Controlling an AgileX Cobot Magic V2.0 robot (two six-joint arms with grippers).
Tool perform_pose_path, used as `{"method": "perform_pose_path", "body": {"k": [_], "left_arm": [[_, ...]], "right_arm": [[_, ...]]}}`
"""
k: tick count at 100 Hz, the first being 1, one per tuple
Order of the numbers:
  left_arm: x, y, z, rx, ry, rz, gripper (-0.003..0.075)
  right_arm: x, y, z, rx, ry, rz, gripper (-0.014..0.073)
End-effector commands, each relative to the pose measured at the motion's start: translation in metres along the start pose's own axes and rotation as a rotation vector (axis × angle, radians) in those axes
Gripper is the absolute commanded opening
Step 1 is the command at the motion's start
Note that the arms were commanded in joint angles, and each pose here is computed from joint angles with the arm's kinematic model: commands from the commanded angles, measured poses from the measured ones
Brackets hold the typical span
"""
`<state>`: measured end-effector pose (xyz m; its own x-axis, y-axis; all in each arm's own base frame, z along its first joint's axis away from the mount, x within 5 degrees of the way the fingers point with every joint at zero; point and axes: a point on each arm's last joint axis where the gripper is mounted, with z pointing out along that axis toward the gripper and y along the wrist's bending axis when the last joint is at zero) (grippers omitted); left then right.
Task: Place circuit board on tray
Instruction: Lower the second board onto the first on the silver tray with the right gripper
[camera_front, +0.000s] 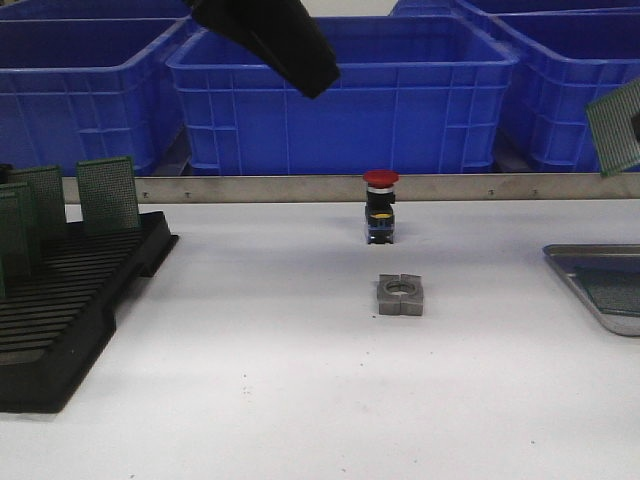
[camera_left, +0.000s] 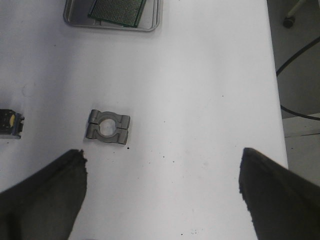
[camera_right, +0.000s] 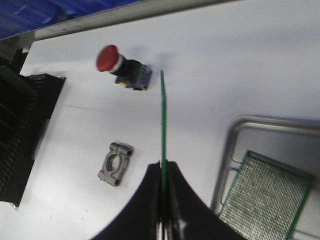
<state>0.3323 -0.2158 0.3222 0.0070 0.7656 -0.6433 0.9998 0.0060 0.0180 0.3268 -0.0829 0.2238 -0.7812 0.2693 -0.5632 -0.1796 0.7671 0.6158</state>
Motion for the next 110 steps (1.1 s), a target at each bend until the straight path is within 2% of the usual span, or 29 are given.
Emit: {"method": "perform_pose_path", "body": {"k": [1, 13, 33, 52, 59, 66, 73, 92, 99, 110], "left_arm": [[-0.019, -0.016, -0.024, 0.009, -0.074, 0.023, 0.0587], [-0.019, -0.016, -0.024, 0.009, -0.074, 0.023, 0.0587], [-0.019, -0.016, -0.024, 0.009, -0.074, 0.023, 0.0587], [-0.019, -0.016, -0.024, 0.009, -0.074, 0.023, 0.0587], [-0.019, -0.016, -0.024, 0.009, -0.074, 0.023, 0.0587], [-0.019, -0.016, -0.024, 0.009, -0.074, 0.023, 0.0587], [-0.019, -0.016, -0.024, 0.009, -0.074, 0.023, 0.0587], [-0.019, -0.016, -0.024, 0.009, -0.074, 0.023, 0.0587], [-0.019, -0.016, -0.024, 0.009, -0.074, 0.023, 0.0587], [-0.019, -0.016, -0.024, 0.009, -0.074, 0.023, 0.0587]], "right_arm": [[-0.005, -0.004, -0.007, -0.025, -0.012, 0.1, -0.0066], [0.004, -0.022, 0.005, -0.029, 0.042, 0.188, -0.0066], [0.016, -0.041, 0.023, -0.046, 0.097, 0.257, -0.0066], [0.021, -0.05, 0.029, -0.04, 0.113, 0.309, -0.0063], [0.021, -0.051, 0.03, -0.039, 0.114, 0.312, -0.0035], [0.021, -0.051, 0.03, -0.038, 0.114, 0.313, 0.0032], [0.021, -0.051, 0.03, -0.038, 0.114, 0.314, 0.0135], [0.021, -0.051, 0.03, -0.032, 0.111, 0.314, 0.0473], [0.021, -0.052, 0.03, -0.03, 0.11, 0.313, 0.054], [0.02, -0.052, 0.03, -0.026, 0.106, 0.312, 0.0553]]}}
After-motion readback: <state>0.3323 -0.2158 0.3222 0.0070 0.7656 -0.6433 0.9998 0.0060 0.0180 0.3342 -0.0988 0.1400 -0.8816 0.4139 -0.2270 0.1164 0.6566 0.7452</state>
